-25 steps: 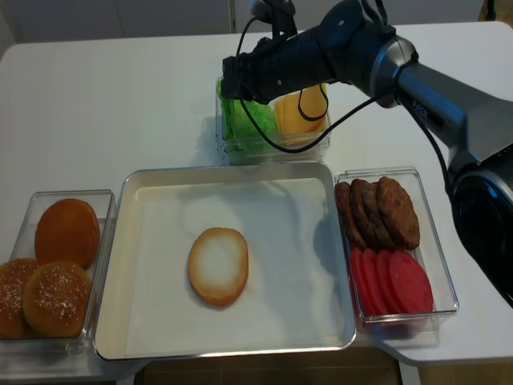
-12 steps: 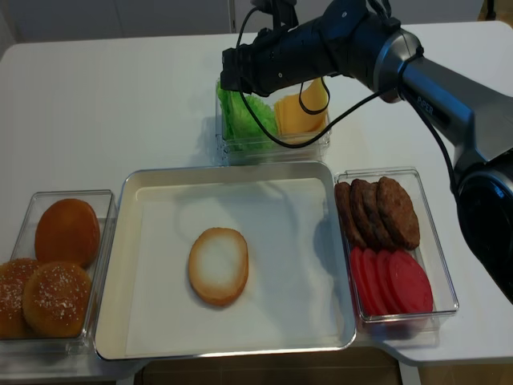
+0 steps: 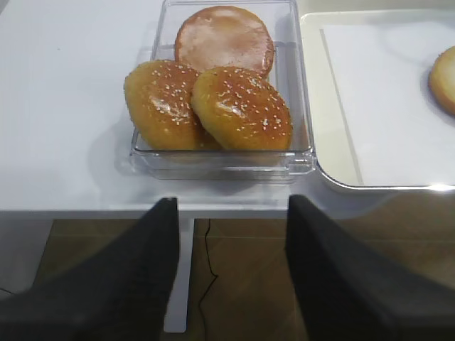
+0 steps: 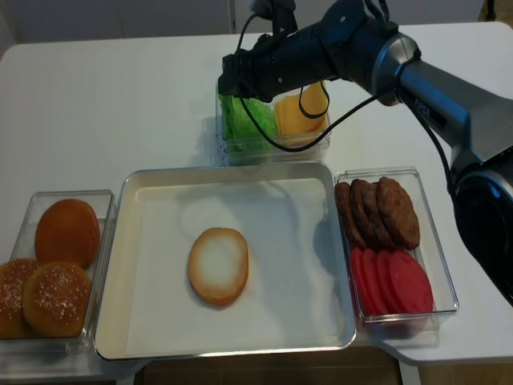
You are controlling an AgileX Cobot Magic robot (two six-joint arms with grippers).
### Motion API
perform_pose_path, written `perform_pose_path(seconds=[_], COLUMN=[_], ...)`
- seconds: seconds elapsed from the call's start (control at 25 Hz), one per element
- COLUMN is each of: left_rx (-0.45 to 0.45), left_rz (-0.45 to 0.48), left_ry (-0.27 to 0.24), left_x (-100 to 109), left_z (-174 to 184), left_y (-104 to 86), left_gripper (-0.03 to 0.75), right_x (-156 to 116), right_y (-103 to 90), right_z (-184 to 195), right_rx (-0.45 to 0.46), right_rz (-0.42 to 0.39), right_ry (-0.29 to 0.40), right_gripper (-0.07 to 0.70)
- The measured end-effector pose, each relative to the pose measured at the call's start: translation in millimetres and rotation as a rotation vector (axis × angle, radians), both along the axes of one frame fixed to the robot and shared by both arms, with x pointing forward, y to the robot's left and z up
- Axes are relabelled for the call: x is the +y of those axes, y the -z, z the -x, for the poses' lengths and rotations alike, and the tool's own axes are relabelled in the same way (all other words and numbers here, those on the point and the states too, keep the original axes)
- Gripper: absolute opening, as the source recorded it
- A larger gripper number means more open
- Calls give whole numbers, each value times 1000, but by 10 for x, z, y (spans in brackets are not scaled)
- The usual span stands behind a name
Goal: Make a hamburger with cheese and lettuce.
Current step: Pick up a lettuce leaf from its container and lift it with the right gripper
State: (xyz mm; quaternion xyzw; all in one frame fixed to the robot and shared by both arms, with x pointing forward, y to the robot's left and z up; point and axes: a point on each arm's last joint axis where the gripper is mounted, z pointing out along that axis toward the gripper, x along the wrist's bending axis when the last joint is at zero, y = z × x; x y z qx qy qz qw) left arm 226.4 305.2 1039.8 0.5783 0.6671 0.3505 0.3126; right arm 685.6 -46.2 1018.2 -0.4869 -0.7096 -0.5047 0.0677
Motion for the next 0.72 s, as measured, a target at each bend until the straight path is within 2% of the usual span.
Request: perform_pose_path(seconds=[0.4,0.48,0.64,0.72], left_rx=[0,0,0,0], left_rz=[0,0,0,0], left_ry=[0,0,0,0], left_x=[0,0,0,0], left_z=[0,0,0,0], left_y=[0,0,0,0], left_gripper=[362,362,362,362], right_x=[-3,-3,-3,-3], right_y=[43,43,43,43], right_z=[-9,-9,-9,-9], right_rx=[14,17,17,17], right_rz=[11,9,9,9], right_ry=[7,9,9,9], right_gripper=[207,176,66,44])
